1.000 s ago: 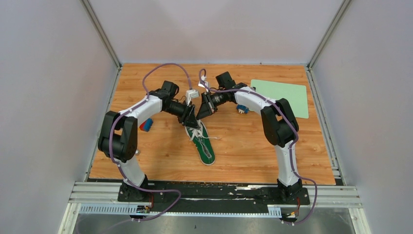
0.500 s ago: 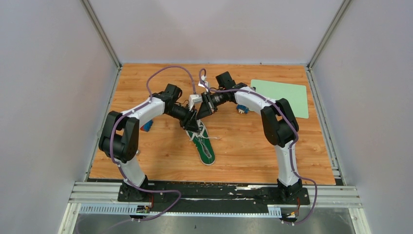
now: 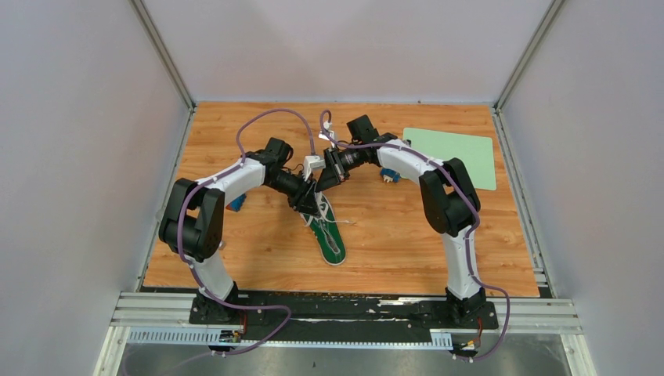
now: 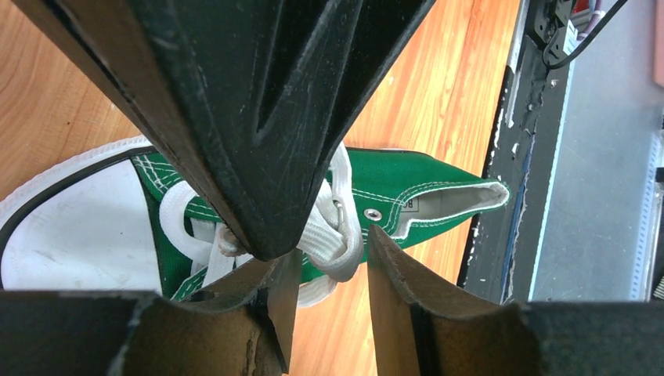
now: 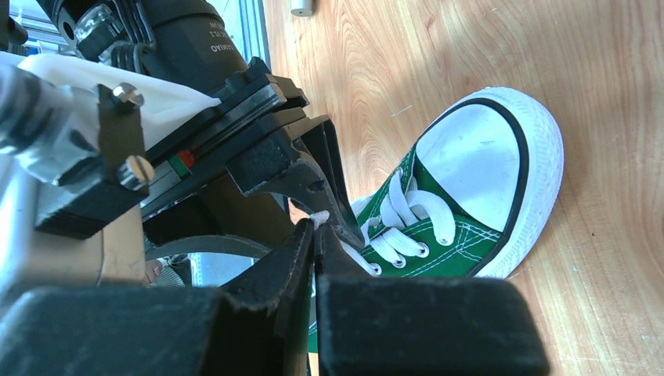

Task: Tie the shoes
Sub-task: Cross the shoelace with the shoelace.

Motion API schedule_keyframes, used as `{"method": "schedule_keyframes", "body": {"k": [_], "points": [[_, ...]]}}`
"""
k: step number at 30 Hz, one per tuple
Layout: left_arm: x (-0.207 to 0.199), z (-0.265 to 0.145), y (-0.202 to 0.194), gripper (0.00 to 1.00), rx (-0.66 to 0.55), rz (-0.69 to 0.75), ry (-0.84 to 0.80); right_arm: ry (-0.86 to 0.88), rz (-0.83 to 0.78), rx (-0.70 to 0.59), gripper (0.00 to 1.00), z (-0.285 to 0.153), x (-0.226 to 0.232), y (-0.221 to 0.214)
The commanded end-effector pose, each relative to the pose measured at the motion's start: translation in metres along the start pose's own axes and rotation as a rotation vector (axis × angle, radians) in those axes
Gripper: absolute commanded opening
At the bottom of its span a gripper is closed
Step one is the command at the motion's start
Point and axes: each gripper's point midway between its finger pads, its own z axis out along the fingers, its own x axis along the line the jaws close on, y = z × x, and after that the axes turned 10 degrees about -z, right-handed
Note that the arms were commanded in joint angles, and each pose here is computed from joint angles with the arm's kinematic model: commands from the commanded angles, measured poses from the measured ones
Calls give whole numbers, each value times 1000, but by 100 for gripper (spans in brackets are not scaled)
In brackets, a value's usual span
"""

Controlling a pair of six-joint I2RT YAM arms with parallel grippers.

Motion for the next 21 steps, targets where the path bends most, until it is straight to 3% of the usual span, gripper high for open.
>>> {"method": "schedule_keyframes", "body": {"k": [1, 9, 13, 17, 21], "points": [[-12, 2, 7, 45, -23, -3, -60, 19, -68, -28, 4, -4, 20, 15], [-17, 5, 6, 44, -31, -83, -98, 15, -70, -29, 4, -4, 20, 16], [-9, 7, 4, 34, -29, -104, -60, 14, -72, -30, 4, -5, 20, 16], [-4, 7, 3, 15, -31, -112, -27, 15, -69, -28, 4, -5, 21, 15], [-2, 7, 4, 8, -39, -108, -11, 17, -67, -27, 4, -5, 21, 14]]}}
